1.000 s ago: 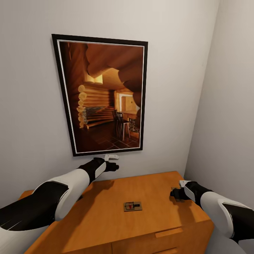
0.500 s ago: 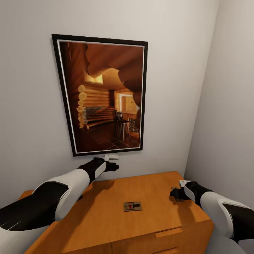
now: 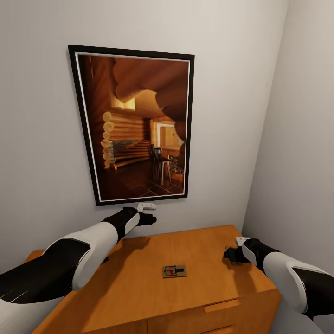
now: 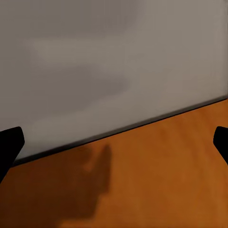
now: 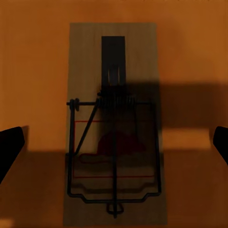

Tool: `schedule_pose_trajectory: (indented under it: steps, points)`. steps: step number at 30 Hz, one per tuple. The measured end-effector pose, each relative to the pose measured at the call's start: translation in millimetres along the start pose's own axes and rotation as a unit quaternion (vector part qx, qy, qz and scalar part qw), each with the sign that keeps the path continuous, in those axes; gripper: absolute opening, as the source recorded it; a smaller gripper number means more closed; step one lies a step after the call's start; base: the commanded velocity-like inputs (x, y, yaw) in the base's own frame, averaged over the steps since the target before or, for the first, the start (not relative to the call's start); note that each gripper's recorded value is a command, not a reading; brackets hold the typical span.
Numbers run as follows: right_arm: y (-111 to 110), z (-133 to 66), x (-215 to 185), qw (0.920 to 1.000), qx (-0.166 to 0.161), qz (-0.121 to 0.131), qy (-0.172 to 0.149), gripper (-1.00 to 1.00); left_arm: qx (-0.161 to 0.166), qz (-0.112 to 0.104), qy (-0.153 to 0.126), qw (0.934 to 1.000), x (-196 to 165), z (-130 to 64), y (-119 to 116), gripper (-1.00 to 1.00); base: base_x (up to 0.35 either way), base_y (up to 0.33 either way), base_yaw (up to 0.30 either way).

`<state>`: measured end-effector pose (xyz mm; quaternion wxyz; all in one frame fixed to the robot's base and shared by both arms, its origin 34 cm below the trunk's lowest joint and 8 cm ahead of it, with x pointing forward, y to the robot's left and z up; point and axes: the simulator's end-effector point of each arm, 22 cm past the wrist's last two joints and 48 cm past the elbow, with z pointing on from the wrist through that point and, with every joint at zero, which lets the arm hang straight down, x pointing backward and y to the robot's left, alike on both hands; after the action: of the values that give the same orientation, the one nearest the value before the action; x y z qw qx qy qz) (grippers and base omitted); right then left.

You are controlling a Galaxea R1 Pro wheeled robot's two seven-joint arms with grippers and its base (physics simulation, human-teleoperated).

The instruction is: Take the four mousetraps from the cabinet in the bathroom and place them on the bathroom floor. Make sure all four end up on the same floor surface, and ensure that at least two of them are either under or directly next to the same bathroom sink.

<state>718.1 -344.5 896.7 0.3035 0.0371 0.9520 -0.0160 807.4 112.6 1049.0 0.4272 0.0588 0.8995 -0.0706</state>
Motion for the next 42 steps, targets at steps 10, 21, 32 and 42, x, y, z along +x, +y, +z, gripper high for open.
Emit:
schedule_pose_trajectory:
  steps: [10, 21, 32, 42]
  points:
    - [-0.9, -0.1, 0.0, 1.0, 0.001, 0.0, 0.0, 1.0, 0.001, 0.0, 0.0, 1.0, 0.0, 0.0, -0.2, 1.0, 0.0, 0.0, 0.0]
    - [-1.0, 0.0, 0.0, 1.0, 0.0, 0.0, 0.0, 1.0, 0.001, -0.002, 0.0, 1.0, 0.2, 0.1, -0.5, 1.0, -0.01, 0.0, 0.0]
    - [-2.0, -0.1, 0.0, 1.0, 0.001, 0.0, 0.0, 1.0, 0.002, -0.002, 0.001, 1.0, 0.7, 0.2, -0.7, 1.0, -0.062, 0.0, 0.0]
    - [-2.0, -0.1, -0.3, 1.0, 0.001, 0.0, -0.001, 1.0, 0.002, -0.002, 0.001, 1.0, 0.7, 0.1, -0.9, 1.0, -0.006, 0.0, 0.0]
